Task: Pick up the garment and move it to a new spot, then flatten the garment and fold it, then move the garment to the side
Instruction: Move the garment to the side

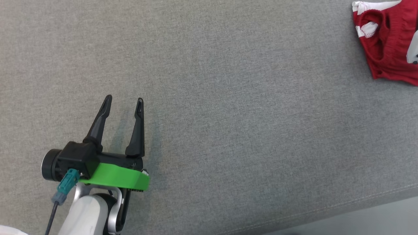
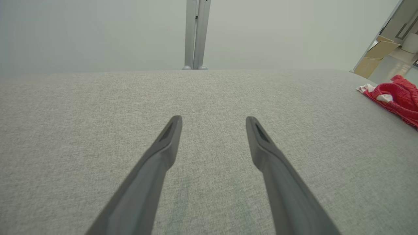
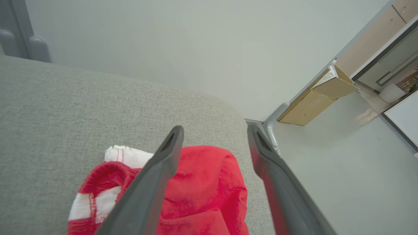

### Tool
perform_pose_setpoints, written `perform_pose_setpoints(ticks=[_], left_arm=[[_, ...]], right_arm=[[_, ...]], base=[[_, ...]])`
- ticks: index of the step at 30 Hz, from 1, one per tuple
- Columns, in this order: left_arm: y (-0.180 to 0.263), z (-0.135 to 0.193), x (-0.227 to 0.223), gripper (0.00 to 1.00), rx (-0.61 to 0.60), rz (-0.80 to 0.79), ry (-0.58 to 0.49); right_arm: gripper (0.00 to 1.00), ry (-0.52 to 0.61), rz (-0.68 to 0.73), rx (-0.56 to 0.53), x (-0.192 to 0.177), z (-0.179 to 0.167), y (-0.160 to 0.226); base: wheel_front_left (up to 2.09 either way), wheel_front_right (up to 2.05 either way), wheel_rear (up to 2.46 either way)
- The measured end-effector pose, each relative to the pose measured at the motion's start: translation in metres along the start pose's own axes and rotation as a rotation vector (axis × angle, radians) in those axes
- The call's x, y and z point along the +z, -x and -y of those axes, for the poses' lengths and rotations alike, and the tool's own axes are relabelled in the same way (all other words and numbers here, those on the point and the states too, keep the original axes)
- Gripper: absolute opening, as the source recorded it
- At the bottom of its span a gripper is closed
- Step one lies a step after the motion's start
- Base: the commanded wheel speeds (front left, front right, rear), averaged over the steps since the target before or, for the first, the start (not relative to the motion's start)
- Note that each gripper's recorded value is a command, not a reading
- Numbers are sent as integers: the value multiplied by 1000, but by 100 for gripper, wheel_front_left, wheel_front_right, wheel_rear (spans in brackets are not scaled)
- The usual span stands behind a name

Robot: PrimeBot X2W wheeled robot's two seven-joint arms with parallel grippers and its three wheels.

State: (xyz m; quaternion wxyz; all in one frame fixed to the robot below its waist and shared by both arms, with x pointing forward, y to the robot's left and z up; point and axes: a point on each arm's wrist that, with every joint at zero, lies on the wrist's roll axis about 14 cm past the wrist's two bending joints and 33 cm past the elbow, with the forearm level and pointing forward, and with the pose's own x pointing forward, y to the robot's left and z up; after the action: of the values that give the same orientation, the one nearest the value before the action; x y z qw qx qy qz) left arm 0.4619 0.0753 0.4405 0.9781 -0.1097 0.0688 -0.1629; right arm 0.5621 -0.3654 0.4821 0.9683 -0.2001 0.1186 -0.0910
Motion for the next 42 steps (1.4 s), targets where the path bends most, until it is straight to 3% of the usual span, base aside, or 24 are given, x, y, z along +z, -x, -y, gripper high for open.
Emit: perform_pose_setpoints(ticks=[8, 21, 34, 42], left_arm=[[2, -7, 24, 100, 43, 85, 22], [54, -36, 35, 100, 203, 120, 34], [136, -60, 36, 100, 355, 158, 42], [157, -60, 40, 100, 383, 190, 50]], right_arm=[[100, -70, 138, 79, 48, -38, 18], [100, -281, 287, 211, 81, -113, 100], [100, -417, 306, 300, 53, -158, 190], [100, -474, 344, 349, 61, -169, 219]], base=[[0, 0, 0], [0, 0, 0], [0, 0, 0], [0, 0, 0]])
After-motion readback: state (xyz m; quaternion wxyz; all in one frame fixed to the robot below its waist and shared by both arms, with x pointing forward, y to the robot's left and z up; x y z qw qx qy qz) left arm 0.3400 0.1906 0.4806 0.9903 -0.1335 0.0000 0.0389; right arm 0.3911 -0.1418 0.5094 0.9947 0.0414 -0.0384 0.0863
